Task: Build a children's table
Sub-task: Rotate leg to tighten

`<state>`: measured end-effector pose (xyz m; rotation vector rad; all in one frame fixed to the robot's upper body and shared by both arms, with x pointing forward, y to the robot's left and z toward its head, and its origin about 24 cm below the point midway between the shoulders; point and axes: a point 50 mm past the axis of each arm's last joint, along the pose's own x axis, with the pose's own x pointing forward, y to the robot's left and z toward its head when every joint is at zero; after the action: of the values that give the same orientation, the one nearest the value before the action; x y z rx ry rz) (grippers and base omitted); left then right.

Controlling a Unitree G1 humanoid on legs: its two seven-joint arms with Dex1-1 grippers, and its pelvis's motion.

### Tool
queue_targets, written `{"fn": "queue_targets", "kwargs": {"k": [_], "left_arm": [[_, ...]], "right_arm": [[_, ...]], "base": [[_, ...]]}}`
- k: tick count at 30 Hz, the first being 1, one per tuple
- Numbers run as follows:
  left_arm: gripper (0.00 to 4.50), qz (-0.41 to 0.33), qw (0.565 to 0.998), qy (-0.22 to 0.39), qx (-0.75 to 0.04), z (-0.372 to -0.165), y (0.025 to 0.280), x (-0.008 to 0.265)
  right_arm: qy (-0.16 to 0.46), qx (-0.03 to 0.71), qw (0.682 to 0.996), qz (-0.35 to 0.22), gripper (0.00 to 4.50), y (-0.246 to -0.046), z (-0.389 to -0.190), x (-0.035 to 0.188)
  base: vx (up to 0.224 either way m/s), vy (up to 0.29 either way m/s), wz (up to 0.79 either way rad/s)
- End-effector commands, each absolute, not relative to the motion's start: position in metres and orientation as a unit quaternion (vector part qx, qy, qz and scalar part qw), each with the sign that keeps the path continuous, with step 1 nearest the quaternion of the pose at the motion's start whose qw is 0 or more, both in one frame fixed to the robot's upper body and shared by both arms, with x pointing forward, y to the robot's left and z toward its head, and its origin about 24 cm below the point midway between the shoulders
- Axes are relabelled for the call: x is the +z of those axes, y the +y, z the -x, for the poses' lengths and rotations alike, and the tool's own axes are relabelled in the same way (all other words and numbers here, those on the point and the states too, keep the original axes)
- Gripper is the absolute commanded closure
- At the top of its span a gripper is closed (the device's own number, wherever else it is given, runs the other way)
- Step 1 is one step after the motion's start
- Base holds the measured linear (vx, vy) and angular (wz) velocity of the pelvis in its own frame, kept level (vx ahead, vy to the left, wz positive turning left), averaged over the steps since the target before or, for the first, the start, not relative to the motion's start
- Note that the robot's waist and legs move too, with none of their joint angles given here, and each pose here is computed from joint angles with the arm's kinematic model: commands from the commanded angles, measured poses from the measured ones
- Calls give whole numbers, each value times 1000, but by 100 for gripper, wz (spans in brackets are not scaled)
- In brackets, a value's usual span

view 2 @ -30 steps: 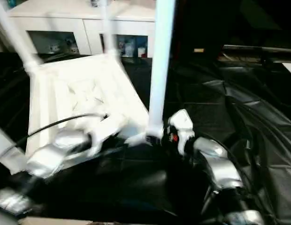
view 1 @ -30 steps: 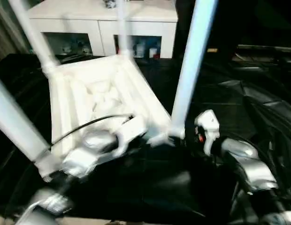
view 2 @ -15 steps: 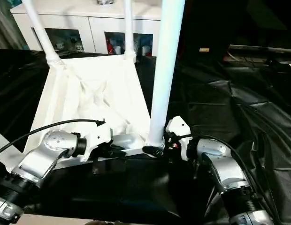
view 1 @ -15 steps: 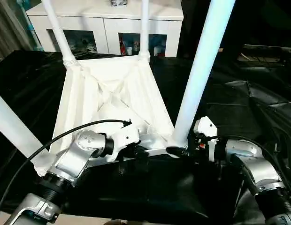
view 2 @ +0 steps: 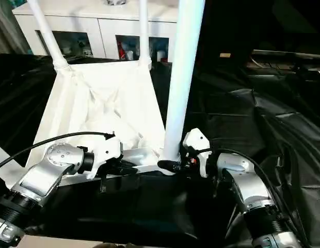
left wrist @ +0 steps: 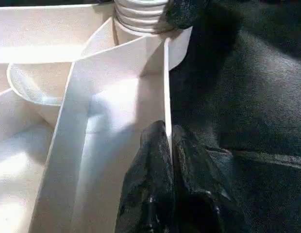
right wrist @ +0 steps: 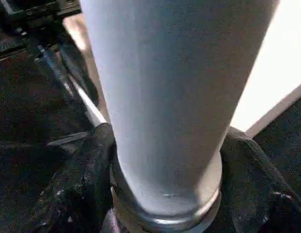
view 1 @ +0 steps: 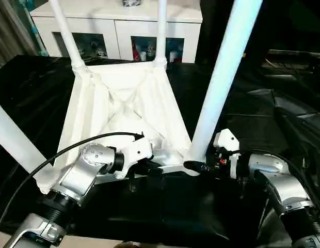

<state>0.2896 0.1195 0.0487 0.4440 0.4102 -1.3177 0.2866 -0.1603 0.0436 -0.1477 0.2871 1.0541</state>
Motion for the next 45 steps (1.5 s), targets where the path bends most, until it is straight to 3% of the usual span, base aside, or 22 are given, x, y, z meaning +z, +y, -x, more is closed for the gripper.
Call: {"fn": "queue_targets", "kwargs": {"k": [1,5,7,11,16,19,20,22,29,34,36,39,45], "left_arm": [[450,-192,779,185,-568,-300,110,47],[450,-191,818,195,-506,-317,95,43],[450,-191,823,197,-497,-319,93,43],[450,-184,858,210,-430,-332,77,40],[450,-193,863,211,-417,-335,67,38],[450,-198,856,212,-427,-333,67,37],[450,-202,853,211,-432,-332,69,37],[450,-201,850,212,-438,-331,71,38],[450,-206,820,194,-498,-319,88,42],[450,-216,794,178,-540,-310,94,44],[450,-210,763,157,-591,-299,96,48],[450,-203,739,163,-621,-289,101,49],[450,-196,734,169,-627,-286,108,53]], "right_arm": [[148,432,887,63,183,-162,-295,34],[164,299,940,25,184,-155,-310,22],[166,280,945,19,184,-153,-312,21],[182,164,970,-5,184,-141,-325,16],[191,136,972,2,184,-125,-329,15],[160,176,971,-10,184,-116,-328,22],[143,195,970,-22,128,-115,-328,27],[131,207,969,-22,114,-117,-328,30],[98,313,945,5,64,-140,-321,49],[103,392,913,51,64,-151,-310,53],[104,428,895,76,64,-159,-304,54],[109,473,870,87,64,-162,-297,55],[130,526,836,85,64,-161,-288,53]], "base": [[0,0,0],[-39,-2,0],[0,0,0],[0,0,0],[0,0,0],[0,0,0],[0,0,0],[0,0,0],[0,0,0],[0,0,0],[0,0,0],[0,0,0],[0,0,0]]}}
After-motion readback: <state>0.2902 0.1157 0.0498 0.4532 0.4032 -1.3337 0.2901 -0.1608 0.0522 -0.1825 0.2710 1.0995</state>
